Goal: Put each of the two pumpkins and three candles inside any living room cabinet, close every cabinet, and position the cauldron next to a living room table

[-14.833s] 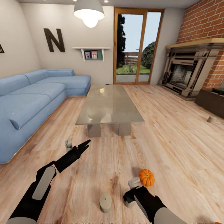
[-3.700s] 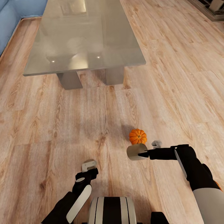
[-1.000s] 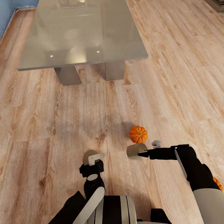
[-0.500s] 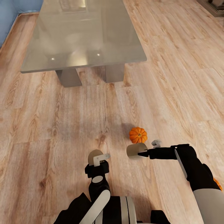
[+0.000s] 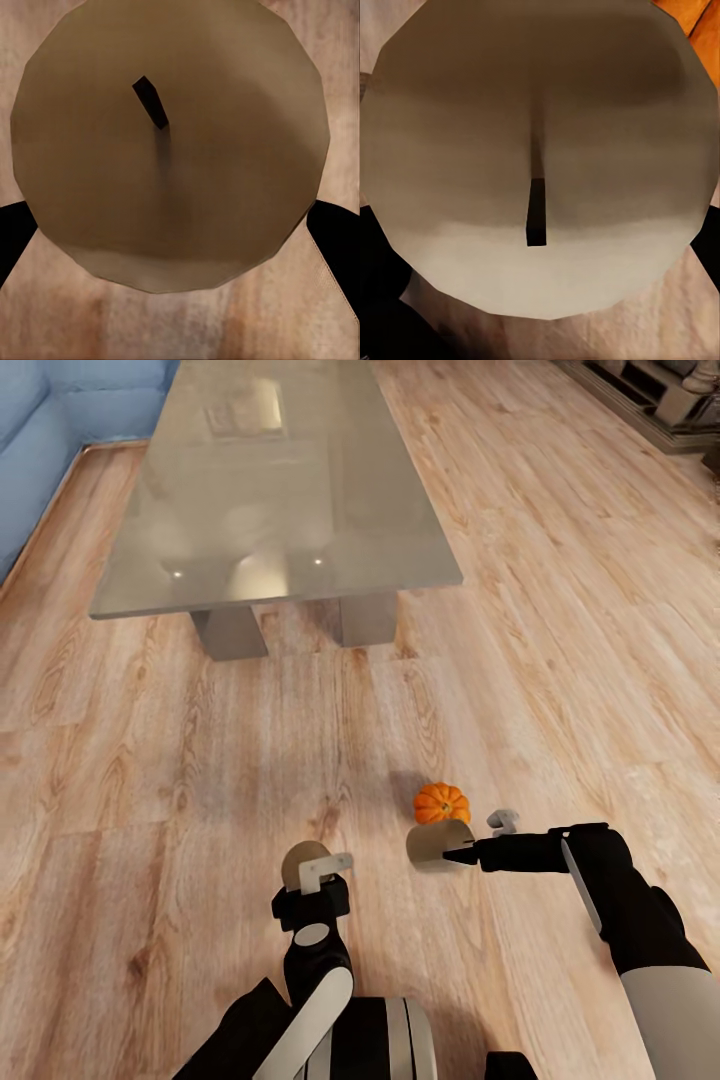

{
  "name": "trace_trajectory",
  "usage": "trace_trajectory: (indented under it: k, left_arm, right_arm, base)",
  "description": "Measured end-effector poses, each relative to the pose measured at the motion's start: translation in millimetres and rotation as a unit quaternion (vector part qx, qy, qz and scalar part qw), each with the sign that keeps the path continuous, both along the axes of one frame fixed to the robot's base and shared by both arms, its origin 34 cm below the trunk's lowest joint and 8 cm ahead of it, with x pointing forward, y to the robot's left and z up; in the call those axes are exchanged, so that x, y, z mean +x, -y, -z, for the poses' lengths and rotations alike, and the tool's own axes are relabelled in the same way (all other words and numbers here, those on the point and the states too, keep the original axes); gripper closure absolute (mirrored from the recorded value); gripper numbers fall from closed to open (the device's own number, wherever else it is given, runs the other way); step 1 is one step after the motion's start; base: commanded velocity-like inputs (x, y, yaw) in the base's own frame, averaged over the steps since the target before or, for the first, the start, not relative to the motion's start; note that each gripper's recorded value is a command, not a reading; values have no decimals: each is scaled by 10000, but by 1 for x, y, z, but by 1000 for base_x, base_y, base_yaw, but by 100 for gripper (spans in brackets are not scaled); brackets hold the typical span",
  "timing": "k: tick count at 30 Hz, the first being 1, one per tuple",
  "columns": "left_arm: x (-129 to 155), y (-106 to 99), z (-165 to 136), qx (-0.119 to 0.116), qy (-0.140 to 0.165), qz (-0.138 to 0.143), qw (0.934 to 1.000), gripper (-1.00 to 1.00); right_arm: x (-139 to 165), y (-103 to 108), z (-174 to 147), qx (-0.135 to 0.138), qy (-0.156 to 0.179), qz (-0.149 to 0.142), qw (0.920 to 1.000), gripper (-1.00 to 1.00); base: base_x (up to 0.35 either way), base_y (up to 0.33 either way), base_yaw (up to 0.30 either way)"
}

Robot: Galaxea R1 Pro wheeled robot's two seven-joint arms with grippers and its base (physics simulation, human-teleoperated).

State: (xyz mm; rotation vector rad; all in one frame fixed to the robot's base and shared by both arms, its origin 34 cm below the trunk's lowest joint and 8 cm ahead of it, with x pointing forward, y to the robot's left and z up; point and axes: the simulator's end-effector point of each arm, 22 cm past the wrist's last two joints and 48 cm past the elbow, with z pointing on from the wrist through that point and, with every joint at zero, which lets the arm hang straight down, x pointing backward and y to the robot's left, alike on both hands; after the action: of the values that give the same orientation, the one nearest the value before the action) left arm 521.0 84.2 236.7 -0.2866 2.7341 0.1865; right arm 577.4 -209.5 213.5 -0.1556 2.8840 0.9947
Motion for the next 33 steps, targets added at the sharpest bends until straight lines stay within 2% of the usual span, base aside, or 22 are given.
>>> trace_trajectory:
  k: [33]
  left_arm:
    - [31, -2, -64, -6, 659, -28, 9978, 100]
  right_arm:
    - [32, 1, -70, -19, 647, 4, 9979, 100]
  base:
    - [0, 0, 0]
